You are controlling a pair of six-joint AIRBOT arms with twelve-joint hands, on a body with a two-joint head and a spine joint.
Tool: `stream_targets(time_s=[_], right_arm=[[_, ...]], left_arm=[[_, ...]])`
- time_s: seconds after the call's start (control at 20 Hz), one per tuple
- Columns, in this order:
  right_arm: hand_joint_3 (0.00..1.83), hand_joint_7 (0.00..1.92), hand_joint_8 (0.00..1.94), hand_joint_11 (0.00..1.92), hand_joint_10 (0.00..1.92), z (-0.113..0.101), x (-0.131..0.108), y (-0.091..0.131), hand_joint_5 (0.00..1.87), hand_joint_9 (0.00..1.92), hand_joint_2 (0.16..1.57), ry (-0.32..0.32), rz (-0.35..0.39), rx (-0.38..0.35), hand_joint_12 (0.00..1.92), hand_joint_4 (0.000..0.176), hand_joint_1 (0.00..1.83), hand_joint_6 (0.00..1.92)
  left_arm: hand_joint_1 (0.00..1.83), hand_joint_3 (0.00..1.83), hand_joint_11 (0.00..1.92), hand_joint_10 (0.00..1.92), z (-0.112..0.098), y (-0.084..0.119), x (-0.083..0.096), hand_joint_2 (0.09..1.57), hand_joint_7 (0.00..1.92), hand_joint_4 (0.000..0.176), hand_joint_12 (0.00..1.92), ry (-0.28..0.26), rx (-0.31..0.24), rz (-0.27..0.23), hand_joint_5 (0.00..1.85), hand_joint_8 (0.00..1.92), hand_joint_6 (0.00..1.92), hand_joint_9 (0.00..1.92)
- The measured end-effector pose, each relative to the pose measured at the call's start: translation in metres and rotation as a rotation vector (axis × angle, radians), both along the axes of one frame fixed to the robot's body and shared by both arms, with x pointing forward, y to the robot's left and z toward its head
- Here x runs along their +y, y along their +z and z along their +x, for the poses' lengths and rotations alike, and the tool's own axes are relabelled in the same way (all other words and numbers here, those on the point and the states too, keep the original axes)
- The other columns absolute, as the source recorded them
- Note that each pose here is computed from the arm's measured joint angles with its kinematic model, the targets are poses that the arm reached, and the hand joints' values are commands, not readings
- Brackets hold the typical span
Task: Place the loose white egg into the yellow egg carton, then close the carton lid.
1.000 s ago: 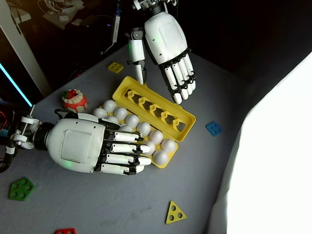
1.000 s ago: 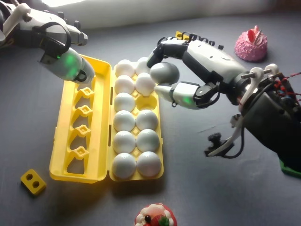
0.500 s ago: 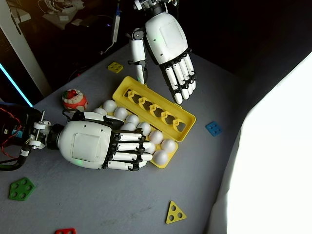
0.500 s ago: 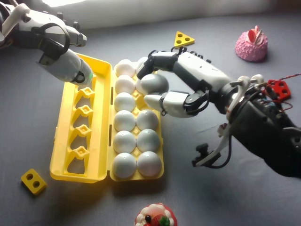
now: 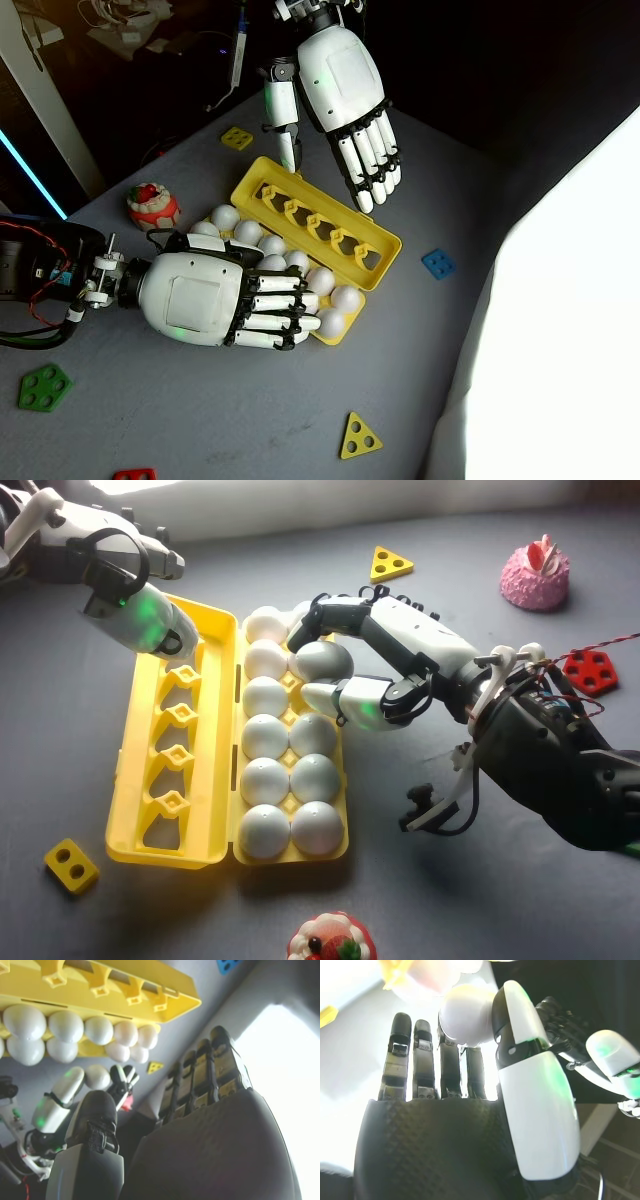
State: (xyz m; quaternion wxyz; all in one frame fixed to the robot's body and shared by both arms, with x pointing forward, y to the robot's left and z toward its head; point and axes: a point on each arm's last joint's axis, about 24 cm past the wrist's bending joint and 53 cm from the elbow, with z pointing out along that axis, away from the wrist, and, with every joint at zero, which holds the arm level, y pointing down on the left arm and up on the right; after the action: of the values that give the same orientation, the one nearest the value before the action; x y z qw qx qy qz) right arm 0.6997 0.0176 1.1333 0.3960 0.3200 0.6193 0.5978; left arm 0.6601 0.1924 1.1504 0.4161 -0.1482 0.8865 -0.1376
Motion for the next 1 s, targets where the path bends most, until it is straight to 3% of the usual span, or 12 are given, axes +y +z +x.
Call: stream_targets(time_s=[0.4, 0.5, 0.55, 0.6, 0.7, 0.75, 0.8, 0.85, 0.95, 1.0], right_arm=[[0.00, 0.46, 0.00, 0.00, 0.03, -0.0016, 0.0074, -0.0026, 0.78, 0.18, 1.22, 0.008, 0.006, 0.006, 0.80, 0.000, 1.10, 1.30], [0.00, 0.46, 0.00, 0.00, 0.04, -0.0011, 0.0078, -0.0021, 0.78, 0.20, 1.22, 0.004, 0.008, 0.002, 0.82, 0.000, 1.10, 1.29], [0.00, 0.35, 0.00, 0.00, 0.02, -0.0009, 0.0086, -0.0023, 0.45, 0.15, 1.19, 0.004, 0.009, 0.002, 0.70, 0.000, 0.94, 0.90], [0.00, 0.35, 0.00, 0.00, 0.02, -0.0007, 0.0088, -0.0024, 0.45, 0.15, 1.19, 0.004, 0.010, 0.001, 0.70, 0.000, 0.94, 0.90], [0.00, 0.26, 0.00, 0.00, 0.01, 0.0011, 0.0094, -0.0034, 0.29, 0.12, 1.14, 0.002, 0.009, 0.000, 0.42, 0.000, 0.86, 0.43], [0.00, 0.26, 0.00, 0.00, 0.01, 0.0016, 0.0092, -0.0035, 0.29, 0.12, 1.14, 0.000, 0.010, 0.000, 0.42, 0.000, 0.86, 0.43], [0.00, 0.24, 0.00, 0.00, 0.00, 0.0024, 0.0091, -0.0035, 0.26, 0.12, 1.13, -0.002, 0.011, -0.001, 0.43, 0.000, 0.80, 0.31], [0.00, 0.20, 0.00, 0.00, 0.00, 0.0034, 0.0086, -0.0038, 0.18, 0.11, 1.08, -0.005, 0.010, -0.002, 0.62, 0.000, 0.70, 0.14], [0.00, 0.17, 0.00, 0.00, 0.00, 0.0032, 0.0076, -0.0059, 0.17, 0.10, 1.06, -0.007, 0.008, 0.000, 0.60, 0.000, 0.68, 0.09], [0.00, 0.14, 0.00, 0.00, 0.00, 0.0027, 0.0084, -0.0071, 0.12, 0.08, 1.04, -0.005, 0.007, 0.002, 0.48, 0.000, 0.67, 0.04]], left_arm=[[0.26, 0.00, 0.00, 0.00, 0.0012, -0.0001, 0.0024, 1.38, 0.00, 0.000, 0.14, 0.006, 0.000, 0.001, 0.00, 0.00, 0.00, 0.00], [0.21, 0.00, 0.00, 0.00, 0.0011, -0.0002, 0.0024, 1.39, 0.00, 0.000, 0.22, 0.007, 0.001, 0.001, 0.00, 0.00, 0.00, 0.01], [0.25, 0.00, 0.00, 0.00, 0.0012, -0.0001, 0.0023, 1.39, 0.00, 0.000, 0.16, 0.006, 0.000, 0.000, 0.00, 0.00, 0.00, 0.00], [0.25, 0.00, 0.00, 0.00, 0.0012, -0.0001, 0.0023, 1.39, 0.00, 0.000, 0.16, 0.006, 0.000, 0.000, 0.00, 0.00, 0.00, 0.00], [0.24, 0.00, 0.00, 0.00, 0.0012, -0.0001, 0.0023, 1.39, 0.00, 0.000, 0.18, 0.006, 0.001, 0.000, 0.00, 0.00, 0.00, 0.01], [0.24, 0.00, 0.00, 0.00, 0.0012, -0.0001, 0.0023, 1.39, 0.00, 0.000, 0.18, 0.006, 0.001, 0.000, 0.00, 0.00, 0.00, 0.01], [0.25, 0.00, 0.00, 0.00, 0.0014, -0.0002, 0.0028, 1.38, 0.00, 0.000, 0.18, 0.007, 0.001, 0.000, 0.00, 0.00, 0.00, 0.01], [0.28, 0.00, 0.00, 0.00, 0.0016, -0.0001, 0.0031, 1.38, 0.00, 0.000, 0.17, 0.008, 0.000, 0.001, 0.00, 0.00, 0.00, 0.00], [0.25, 0.00, 0.00, 0.00, 0.0017, 0.0000, 0.0031, 1.39, 0.00, 0.000, 0.17, 0.008, 0.000, 0.001, 0.00, 0.00, 0.00, 0.00], [0.23, 0.00, 0.00, 0.00, 0.0016, -0.0002, 0.0034, 1.39, 0.00, 0.000, 0.16, 0.009, 0.001, 0.001, 0.00, 0.00, 0.00, 0.01]])
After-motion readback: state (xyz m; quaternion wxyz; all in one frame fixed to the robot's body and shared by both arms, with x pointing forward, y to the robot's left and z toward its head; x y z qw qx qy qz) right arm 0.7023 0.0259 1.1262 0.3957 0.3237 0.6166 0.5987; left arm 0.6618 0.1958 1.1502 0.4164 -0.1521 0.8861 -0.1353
